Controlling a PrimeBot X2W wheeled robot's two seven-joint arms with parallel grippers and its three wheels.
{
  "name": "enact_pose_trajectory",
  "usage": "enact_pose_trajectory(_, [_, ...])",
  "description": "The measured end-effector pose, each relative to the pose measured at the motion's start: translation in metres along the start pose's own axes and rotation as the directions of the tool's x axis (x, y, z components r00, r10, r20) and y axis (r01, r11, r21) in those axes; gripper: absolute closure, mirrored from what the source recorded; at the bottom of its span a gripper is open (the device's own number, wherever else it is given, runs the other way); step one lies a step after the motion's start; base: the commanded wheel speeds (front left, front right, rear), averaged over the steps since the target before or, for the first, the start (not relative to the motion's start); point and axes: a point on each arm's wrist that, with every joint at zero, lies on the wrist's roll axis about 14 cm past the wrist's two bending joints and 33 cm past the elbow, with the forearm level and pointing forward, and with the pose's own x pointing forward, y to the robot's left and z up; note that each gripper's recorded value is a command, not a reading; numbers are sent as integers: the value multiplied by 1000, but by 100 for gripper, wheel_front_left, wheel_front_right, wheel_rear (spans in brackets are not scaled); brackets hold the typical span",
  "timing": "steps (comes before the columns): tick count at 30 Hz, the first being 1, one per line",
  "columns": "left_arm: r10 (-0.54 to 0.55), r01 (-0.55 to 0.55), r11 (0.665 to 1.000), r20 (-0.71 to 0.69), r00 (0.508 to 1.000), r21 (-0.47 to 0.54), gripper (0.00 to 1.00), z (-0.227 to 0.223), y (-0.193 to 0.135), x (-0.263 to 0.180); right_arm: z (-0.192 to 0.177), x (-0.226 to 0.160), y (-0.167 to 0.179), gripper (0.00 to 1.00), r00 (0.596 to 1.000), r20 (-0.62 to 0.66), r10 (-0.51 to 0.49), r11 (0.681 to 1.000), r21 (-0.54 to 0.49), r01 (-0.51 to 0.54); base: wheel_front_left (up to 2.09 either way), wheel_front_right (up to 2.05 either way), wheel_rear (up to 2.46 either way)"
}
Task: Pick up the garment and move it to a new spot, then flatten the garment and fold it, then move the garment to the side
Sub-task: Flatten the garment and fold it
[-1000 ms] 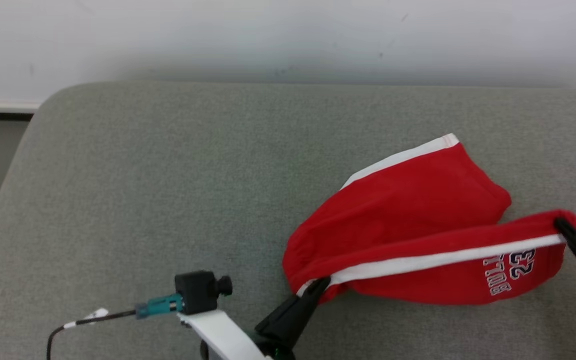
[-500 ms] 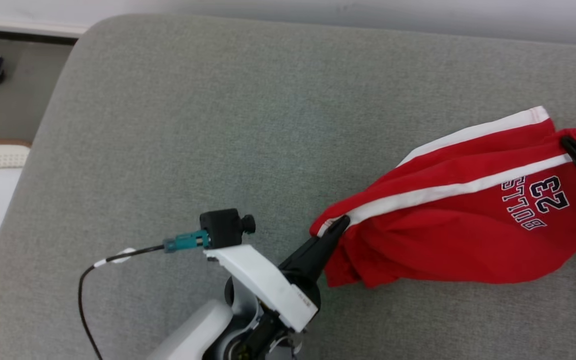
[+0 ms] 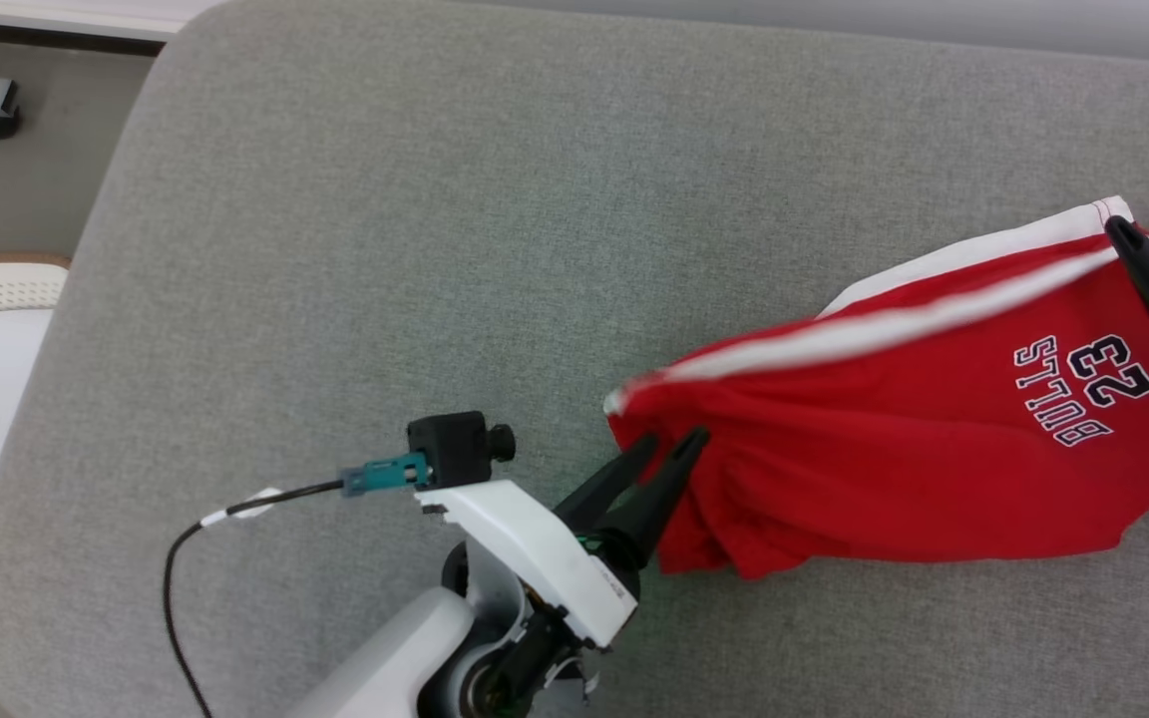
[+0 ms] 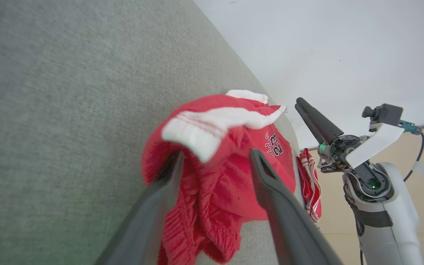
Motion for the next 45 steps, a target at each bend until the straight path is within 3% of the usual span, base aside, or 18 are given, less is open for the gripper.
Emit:
enact_pose_trajectory(4, [55, -56, 998, 34, 998, 19, 0, 3, 12, -5, 11, -6, -2, 0, 998, 63, -6, 1000, 10, 5, 0, 0, 0])
enact_pose_trajectory(11, [69, -88, 982, 112, 991, 166, 0, 11, 16, -19, 13, -28, -12, 0, 993, 111, -36, 999, 9, 35, 0, 0, 0])
enact_pose_trajectory(16, [40, -143, 916, 271, 962, 374, 0, 42, 9, -35, -3, -49, -17, 0, 996, 71, -62, 997, -38, 64, 0, 0, 0])
enact_pose_trajectory(23, [-10, -247, 837, 465, 885, 489, 0, 75, -13, -63, -14, -68, -29, 0, 995, -25, -101, 993, -66, 99, 0, 0, 0])
enact_pose_trajectory(28, [-5, -313, 799, 525, 851, 514, 0, 77, -10, -76, -27, -59, -36, 0, 986, -129, -102, 994, -60, 94, 0, 0, 0])
enact_pose_trajectory(36, [49, -375, 783, 552, 832, 496, 0, 72, 9, -85, -57, -29, -42, 0, 951, -296, -90, 996, -33, 84, 0, 0, 0])
enact_pose_trajectory(39, [85, -402, 782, 556, 827, 477, 0, 69, 21, -92, -66, -18, -40, 0, 941, -332, -69, 996, 25, 82, 0, 0, 0])
enact_pose_trajectory(45, [128, -444, 765, 565, 815, 466, 0, 69, 36, -104, -75, -3, -17, 0, 922, -388, 0, 998, 56, 24, 0, 0, 0])
